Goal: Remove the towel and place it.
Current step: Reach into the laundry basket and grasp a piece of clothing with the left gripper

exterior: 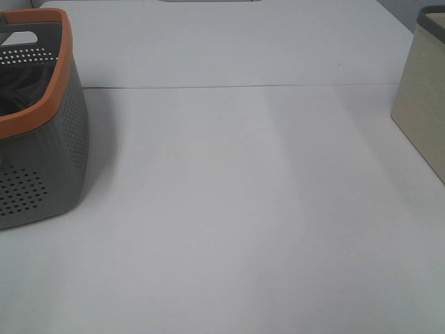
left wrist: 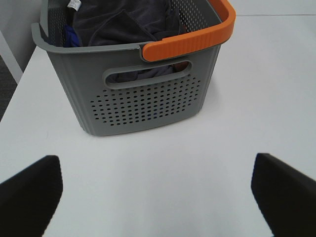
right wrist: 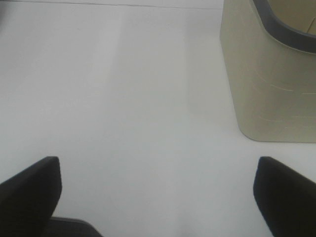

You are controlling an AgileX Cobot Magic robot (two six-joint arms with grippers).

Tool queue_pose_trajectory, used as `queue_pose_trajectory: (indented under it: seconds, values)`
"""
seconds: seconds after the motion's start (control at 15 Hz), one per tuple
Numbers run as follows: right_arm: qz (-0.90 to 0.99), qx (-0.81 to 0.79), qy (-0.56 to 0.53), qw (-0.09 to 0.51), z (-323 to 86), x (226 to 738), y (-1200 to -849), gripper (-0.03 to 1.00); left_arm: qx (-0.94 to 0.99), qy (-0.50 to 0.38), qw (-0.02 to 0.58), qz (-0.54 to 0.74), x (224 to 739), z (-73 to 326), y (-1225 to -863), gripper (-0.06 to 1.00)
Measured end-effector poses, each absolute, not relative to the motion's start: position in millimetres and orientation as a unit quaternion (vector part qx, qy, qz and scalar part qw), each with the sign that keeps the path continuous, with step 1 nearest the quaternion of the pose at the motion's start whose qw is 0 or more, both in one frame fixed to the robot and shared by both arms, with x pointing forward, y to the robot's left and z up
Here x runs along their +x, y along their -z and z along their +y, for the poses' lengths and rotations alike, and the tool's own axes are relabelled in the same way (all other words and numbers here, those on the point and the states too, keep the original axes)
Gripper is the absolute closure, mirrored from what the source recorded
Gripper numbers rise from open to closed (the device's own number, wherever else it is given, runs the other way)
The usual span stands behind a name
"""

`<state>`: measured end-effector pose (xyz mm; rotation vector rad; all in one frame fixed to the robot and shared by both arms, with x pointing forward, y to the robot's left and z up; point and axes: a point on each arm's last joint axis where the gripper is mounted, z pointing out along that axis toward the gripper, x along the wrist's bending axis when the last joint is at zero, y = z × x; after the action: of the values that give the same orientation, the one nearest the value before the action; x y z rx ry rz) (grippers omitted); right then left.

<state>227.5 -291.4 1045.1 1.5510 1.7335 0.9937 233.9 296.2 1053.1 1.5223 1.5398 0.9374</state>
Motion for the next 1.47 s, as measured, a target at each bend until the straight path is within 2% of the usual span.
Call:
queue_pose_trajectory:
  seconds: [1.47]
  values:
    - [0.653,0.585,-0.375,0.301,-291.4,227.5,-1045.1,0.01,0.596,-0.368,0.381,0.603,233.9,296.3,-1053.1,-0.04]
